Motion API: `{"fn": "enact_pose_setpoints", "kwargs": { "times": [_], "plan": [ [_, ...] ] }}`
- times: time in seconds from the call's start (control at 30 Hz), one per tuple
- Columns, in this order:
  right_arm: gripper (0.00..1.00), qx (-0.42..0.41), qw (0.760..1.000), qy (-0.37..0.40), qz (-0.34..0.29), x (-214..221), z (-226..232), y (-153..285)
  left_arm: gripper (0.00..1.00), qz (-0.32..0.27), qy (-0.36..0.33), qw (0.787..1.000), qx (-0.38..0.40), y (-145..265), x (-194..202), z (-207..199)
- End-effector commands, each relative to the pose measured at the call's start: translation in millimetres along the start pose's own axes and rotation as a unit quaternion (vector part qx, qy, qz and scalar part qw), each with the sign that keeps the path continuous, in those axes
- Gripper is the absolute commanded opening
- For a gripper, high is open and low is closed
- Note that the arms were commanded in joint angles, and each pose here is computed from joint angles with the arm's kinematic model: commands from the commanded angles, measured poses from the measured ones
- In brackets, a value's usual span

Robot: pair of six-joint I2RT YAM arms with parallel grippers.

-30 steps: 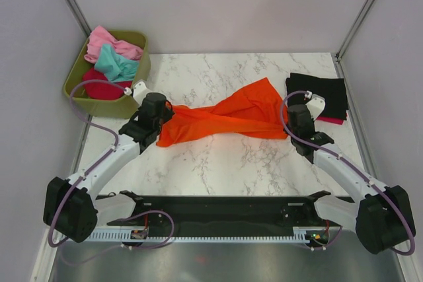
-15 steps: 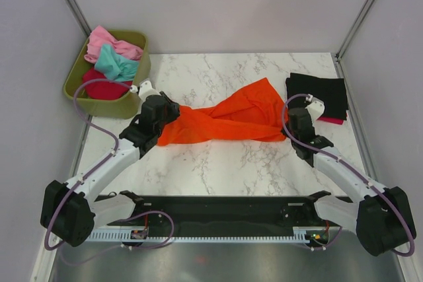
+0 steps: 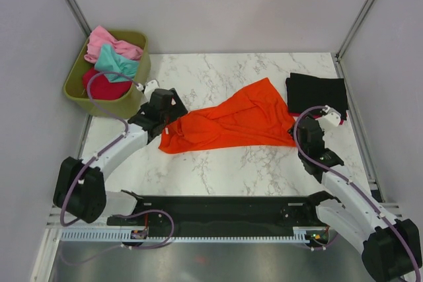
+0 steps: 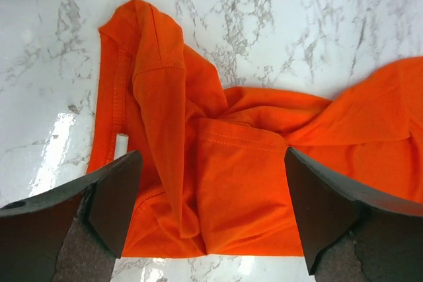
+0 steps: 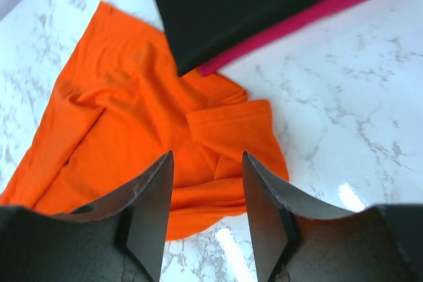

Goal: Fold and stack the t-shirts
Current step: Flatten the tshirt out

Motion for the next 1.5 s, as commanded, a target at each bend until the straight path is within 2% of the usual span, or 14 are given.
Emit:
{"fn": "enact_pose_setpoints", "kwargs": {
  "times": [0.0, 0.17, 0.3, 0.47, 0.67, 0.77, 0.87, 0.9, 1.0, 1.1, 1.13, 1.2, 1.37, 1.47],
  "plan": [
    [0.54, -0.072, 0.997, 0.038, 0.006, -10, 19, 3, 0.94, 0.042, -0.016, 0.999, 0.011, -21, -3, -11],
    [0.56, -0.295, 0.946, 0.110, 0.072, 15, 72, 2, 0.84, 0.084, -0.011, 0.996, -0.007, -47, 4, -2],
    [0.63, -0.350, 0.906, 0.207, 0.122, 46, 119, 6, 0.82, 0.088, -0.002, 0.996, -0.021, -52, 5, 6],
    [0.68, -0.429, 0.856, 0.225, 0.181, 74, 172, -3, 0.78, 0.106, 0.017, 0.994, -0.025, -57, 9, 11],
    [0.71, -0.466, 0.823, 0.252, 0.205, 93, 212, -22, 0.49, 0.123, 0.024, 0.992, -0.017, -65, 14, 12],
    [0.74, -0.475, 0.810, 0.273, 0.208, 102, 229, -30, 0.31, 0.131, 0.033, 0.991, -0.017, -71, 16, 15],
    [0.74, -0.470, 0.804, 0.287, 0.224, 116, 241, -40, 0.03, 0.130, 0.038, 0.990, -0.023, -76, 14, 18],
    [0.73, -0.471, 0.803, 0.289, 0.222, 117, 246, -42, 0.02, 0.129, 0.041, 0.991, -0.024, -77, 13, 18],
    [0.61, -0.477, 0.791, 0.298, 0.242, 133, 248, -45, 0.02, 0.118, 0.042, 0.992, -0.025, -74, 9, 19],
    [0.37, -0.493, 0.781, 0.294, 0.246, 133, 255, -40, 0.02, 0.099, 0.043, 0.994, -0.018, -66, 1, 17],
    [0.19, -0.494, 0.780, 0.293, 0.247, 133, 254, -39, 0.02, 0.090, 0.043, 0.995, -0.020, -64, 0, 18],
    [0.00, -0.502, 0.783, 0.287, 0.230, 119, 255, -29, 0.02, 0.077, 0.045, 0.996, -0.019, -58, -4, 20],
    [0.00, -0.491, 0.813, 0.262, 0.172, 78, 237, -2, 0.02, 0.032, 0.050, 0.997, -0.042, -47, -11, 30],
    [0.00, -0.450, 0.847, 0.246, 0.140, 62, 216, 7, 0.02, -0.001, 0.065, 0.997, -0.047, -35, -18, 35]
  ]
}}
Point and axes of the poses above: each gripper's point midway between its finger pads, its own y axis back along the fingers, its own z axis along the line the jaws close on, x = y × z, the point moved 8 cm from there along y, back along the fingers, and after that the axes turned 8 degrees about y, right-handed, at the moved point
